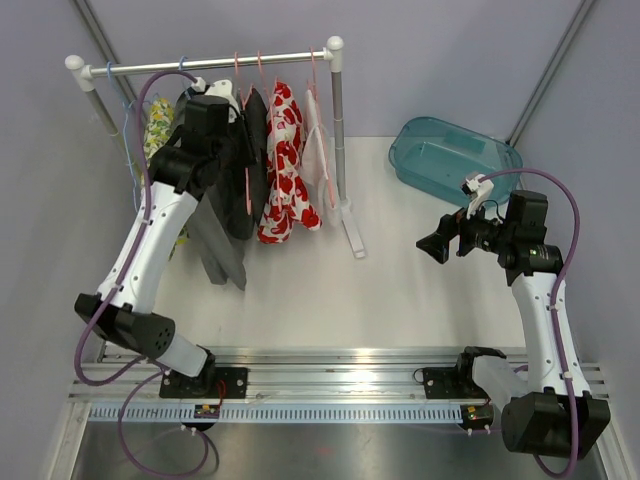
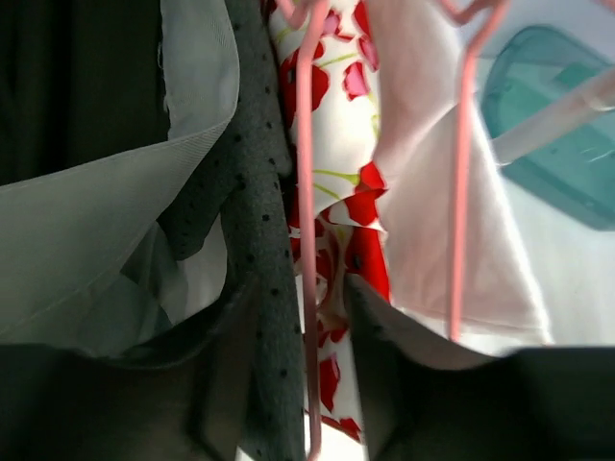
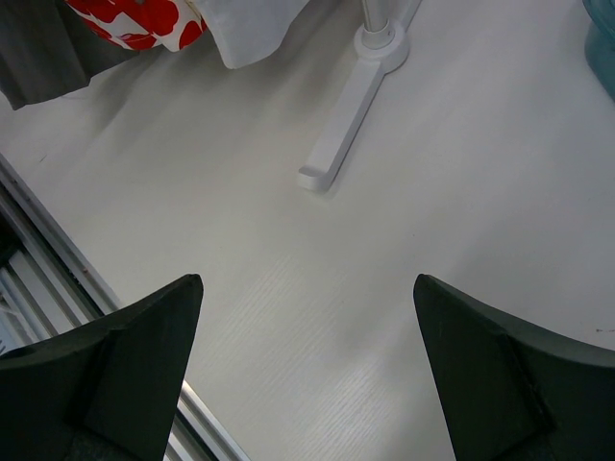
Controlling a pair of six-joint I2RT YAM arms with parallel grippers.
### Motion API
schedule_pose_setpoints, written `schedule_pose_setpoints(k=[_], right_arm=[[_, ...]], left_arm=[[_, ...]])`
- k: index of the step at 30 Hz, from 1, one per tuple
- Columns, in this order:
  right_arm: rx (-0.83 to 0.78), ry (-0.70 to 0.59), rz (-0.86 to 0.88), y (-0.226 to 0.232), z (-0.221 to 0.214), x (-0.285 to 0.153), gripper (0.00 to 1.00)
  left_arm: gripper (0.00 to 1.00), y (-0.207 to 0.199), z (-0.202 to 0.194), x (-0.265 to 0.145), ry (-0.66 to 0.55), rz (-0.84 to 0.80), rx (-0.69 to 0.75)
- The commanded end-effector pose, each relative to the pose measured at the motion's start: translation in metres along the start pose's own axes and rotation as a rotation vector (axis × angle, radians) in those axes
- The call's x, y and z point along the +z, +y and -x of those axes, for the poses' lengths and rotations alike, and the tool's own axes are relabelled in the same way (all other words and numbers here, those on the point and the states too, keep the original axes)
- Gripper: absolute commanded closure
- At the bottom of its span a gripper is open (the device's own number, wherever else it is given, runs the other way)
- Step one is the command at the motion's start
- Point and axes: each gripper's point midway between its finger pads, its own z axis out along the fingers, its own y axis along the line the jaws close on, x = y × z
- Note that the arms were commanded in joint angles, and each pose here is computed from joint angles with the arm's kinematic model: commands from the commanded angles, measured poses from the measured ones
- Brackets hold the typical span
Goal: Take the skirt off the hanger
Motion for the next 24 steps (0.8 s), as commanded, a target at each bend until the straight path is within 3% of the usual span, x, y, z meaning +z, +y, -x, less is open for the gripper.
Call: schedule_pose_setpoints(k=[1,2,6,18,24], right_arm=[[-0.040,-0.020,-0.023,-0.003,0.006,-0.002,0.00],[-0.039,-0.018,-0.024,-0.003,0.005,-0.002,0.00],[-0.037,-0.016,-0.025,-0.003,0.004,-0.002,0.00],[-0.032,-0.010,-0.035,-0.005,0.002,-0.001,0.00],[-0.037,-0.011,-0.045,-0.006,0.002,-0.003,0.01]], left_arm=[[0.67,0.002,0.019,0.000,-0.059,0.025,0.025],[0.78,0.000,0.020,0.001,-0.064,0.017,0.027],[1.00,-0.002,0.033,-0.007,-0.111,0.009,0.033],[1.00,-0.013,0.085,-0.090,-0.366,-0.077,0.084],[1.00,-0.002,0.073,-0.099,-0.366,-0.051,0.099]])
